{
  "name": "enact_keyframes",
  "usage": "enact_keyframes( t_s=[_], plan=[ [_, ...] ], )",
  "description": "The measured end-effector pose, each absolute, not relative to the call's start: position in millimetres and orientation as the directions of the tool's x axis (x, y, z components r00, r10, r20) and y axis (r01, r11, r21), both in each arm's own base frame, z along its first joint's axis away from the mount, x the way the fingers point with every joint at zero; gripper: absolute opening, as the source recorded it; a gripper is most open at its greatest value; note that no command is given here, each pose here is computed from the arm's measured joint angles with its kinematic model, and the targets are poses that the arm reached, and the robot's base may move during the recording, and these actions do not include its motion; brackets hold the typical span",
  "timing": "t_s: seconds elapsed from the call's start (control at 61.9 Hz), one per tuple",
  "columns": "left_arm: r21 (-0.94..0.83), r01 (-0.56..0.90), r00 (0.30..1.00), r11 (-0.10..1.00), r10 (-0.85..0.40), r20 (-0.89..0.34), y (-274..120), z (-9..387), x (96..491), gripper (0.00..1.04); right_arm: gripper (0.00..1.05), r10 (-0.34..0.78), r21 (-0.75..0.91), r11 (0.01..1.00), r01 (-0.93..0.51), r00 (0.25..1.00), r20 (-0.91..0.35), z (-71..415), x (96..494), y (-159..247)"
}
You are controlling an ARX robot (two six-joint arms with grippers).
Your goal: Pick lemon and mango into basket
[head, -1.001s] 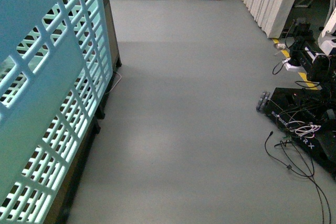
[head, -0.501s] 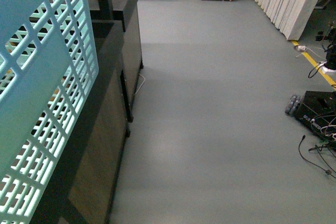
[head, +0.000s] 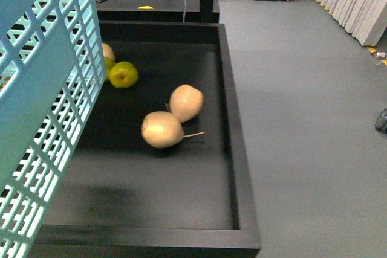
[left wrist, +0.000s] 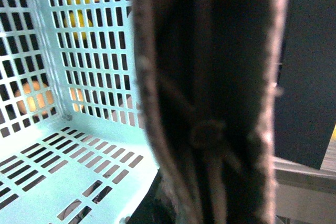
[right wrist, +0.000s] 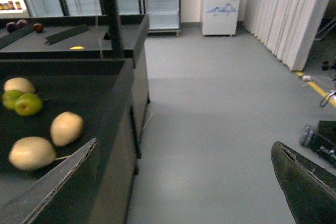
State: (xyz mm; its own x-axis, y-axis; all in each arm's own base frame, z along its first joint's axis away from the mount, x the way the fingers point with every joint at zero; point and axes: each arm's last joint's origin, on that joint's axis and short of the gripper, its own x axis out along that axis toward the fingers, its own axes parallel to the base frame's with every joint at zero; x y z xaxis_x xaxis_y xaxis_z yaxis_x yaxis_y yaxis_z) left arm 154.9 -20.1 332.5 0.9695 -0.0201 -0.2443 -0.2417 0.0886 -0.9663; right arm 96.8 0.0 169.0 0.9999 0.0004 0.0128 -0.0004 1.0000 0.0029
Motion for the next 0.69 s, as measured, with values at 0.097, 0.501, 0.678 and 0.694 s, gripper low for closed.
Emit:
enact_keyframes(
  t_s=[0.097,0.501,0.678,0.694],
  plan=[
    [-0.966,-0.242,0.970,0.088,-0.019,-0.244,-20.0,332.5,154.9,0.06,0.96,0.001,0.003,1.000,-0.001,1.000,0.012,169.0,96.8,0.0],
    [-0.967,-0.241,0.970,0.088,-0.020,-0.243,-20.0,332.8,154.5,0.06,0.96,0.000,0.003,1.000,0.000,1.000,0.013,169.1,96.8,0.0],
    [-0.967,-0.240,0.970,0.088,-0.019,-0.242,-20.0,332.9,154.3,0.06,0.96,0.000,0.003,1.000,0.000,1.000,0.014,169.1,96.8,0.0],
    [-0.967,-0.240,0.970,0.088,-0.019,-0.242,-20.0,332.9,154.3,0.06,0.96,0.001,0.003,1.000,-0.001,1.000,0.014,169.1,96.8,0.0]
  ],
)
